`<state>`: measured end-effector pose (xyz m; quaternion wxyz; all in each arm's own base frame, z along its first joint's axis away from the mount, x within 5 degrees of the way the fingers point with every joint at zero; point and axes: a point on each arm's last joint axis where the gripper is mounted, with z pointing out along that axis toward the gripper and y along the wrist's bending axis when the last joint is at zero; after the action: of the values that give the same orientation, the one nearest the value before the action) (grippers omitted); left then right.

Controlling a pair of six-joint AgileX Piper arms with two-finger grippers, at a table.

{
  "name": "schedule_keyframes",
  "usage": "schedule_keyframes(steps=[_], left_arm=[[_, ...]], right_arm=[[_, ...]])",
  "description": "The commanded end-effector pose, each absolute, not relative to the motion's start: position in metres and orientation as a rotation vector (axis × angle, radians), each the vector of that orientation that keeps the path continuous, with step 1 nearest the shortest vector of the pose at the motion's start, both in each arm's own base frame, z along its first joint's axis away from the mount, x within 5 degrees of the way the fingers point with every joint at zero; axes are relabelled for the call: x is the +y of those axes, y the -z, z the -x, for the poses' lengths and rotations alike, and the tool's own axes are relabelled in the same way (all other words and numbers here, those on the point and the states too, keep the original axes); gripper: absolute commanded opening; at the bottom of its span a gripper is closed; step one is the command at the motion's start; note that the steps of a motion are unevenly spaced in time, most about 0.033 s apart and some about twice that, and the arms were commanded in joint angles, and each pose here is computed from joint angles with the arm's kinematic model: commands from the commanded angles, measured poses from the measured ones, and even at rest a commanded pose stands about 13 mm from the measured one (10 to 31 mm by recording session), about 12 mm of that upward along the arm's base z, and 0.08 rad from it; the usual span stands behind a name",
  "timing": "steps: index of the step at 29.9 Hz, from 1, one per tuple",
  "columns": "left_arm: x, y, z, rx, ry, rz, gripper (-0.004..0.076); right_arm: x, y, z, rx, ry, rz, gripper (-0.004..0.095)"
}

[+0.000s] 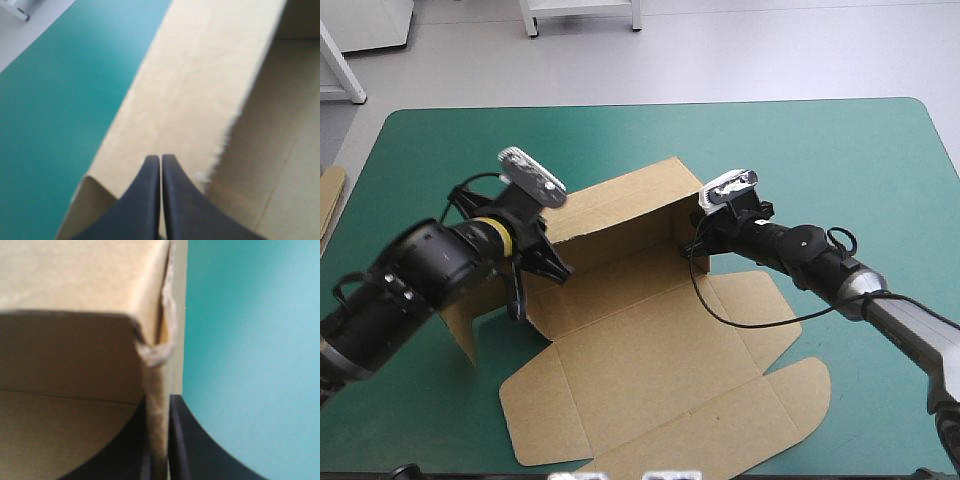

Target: Fold the box

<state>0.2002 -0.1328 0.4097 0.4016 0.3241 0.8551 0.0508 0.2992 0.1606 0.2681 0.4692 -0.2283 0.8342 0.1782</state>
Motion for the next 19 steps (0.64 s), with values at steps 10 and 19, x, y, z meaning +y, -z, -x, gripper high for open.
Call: schedule_keyframes(steps=[10, 19], left_arm=[[0.010, -0.442, -0.272, 2.252, 0.196, -0.209, -0.0003], [0.043, -0.419, -0.296, 2.310, 0.203, -0.112, -0.0003]], right_arm=[[0.134, -0.311, -0.289, 2.136, -0.536, 0.416, 0.0002], [0.107, -0.364, -0.281, 2.276, -0.536, 0.382, 0.0001]])
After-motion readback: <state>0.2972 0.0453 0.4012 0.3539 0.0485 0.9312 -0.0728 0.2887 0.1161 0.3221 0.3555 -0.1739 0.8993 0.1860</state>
